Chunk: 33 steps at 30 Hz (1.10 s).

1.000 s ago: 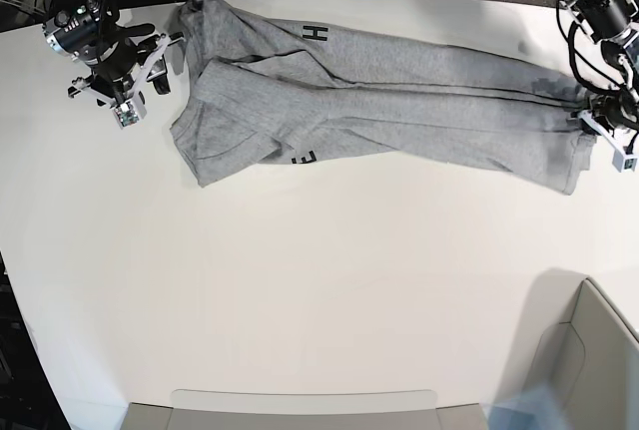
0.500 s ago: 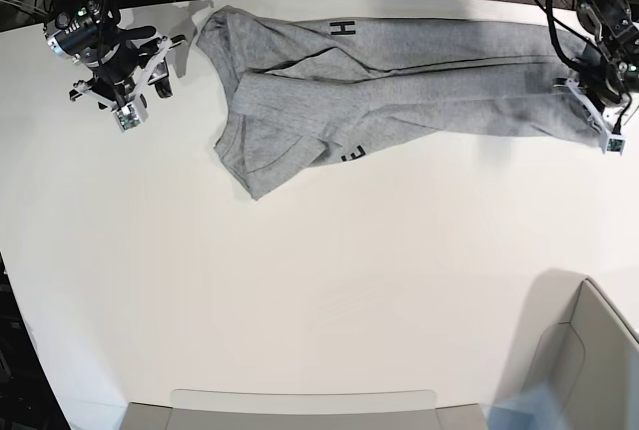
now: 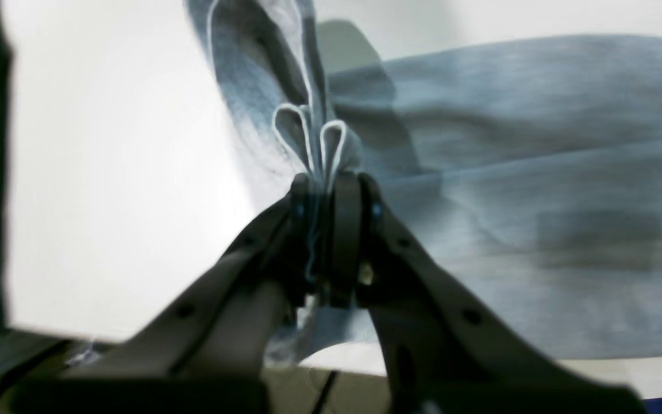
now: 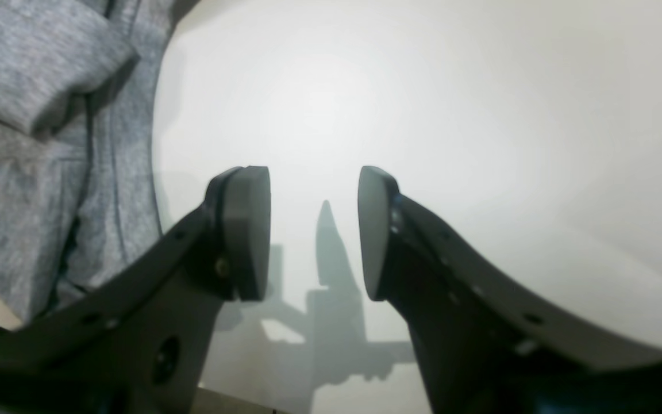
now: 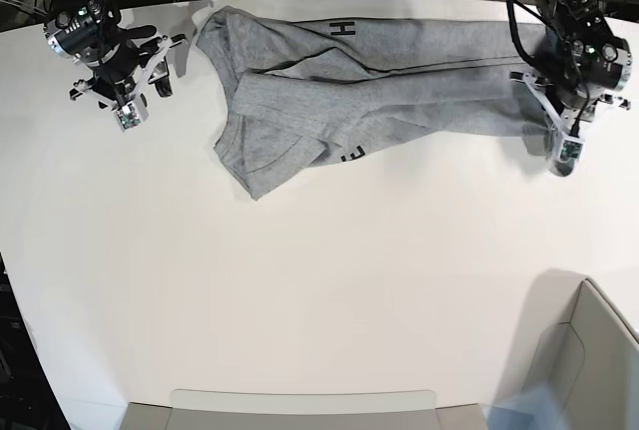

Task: Fold the T-shirt properly
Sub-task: 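Carry the folded end with the left gripper toward the right gripper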

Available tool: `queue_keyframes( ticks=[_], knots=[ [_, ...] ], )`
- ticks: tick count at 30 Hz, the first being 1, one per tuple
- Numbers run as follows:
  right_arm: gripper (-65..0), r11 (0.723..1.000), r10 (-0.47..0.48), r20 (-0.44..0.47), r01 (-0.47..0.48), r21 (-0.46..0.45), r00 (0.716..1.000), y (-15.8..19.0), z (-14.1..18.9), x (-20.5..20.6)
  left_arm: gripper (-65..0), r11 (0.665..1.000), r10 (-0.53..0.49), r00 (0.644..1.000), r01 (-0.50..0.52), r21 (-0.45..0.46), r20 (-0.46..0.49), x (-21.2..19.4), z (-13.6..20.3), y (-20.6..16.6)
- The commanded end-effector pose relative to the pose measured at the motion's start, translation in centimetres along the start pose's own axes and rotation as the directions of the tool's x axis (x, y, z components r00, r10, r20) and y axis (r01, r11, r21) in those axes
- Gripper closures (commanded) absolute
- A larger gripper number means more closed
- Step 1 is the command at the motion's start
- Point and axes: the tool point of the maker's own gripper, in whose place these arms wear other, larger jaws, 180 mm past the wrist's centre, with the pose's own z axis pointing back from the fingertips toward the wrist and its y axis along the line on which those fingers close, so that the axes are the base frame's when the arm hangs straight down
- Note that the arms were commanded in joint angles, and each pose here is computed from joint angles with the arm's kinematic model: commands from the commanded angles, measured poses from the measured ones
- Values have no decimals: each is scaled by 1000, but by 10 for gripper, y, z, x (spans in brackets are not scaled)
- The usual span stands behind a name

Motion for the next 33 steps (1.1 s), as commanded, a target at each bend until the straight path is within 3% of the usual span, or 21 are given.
queue_keyframes(
  ticks=[1,14,22,29,33],
  knots=[
    [-250,999,34,35,-34,0,999,-1,4,9,0,1000,-8,1000,8,-4,26,4,3,-3],
    [-250,999,36,42,-36,-4,998,-3,3,14,0,994,9,1000,-10,-110,-10,-13,-2,-49],
    [-250,996,73,51,-75,49,996,16,-3,20,0,986,43,999,-45,-158,-12,-14,-3,-70],
    [-250,995,69,40,-72,74,997,21,-9,17,0,972,5,1000,0,-237,18,0,-2,-105],
    [-250,995,71,44,-74,71,997,20,-9,18,0,974,38,998,-25,-224,50,14,-2,-98]
  ],
)
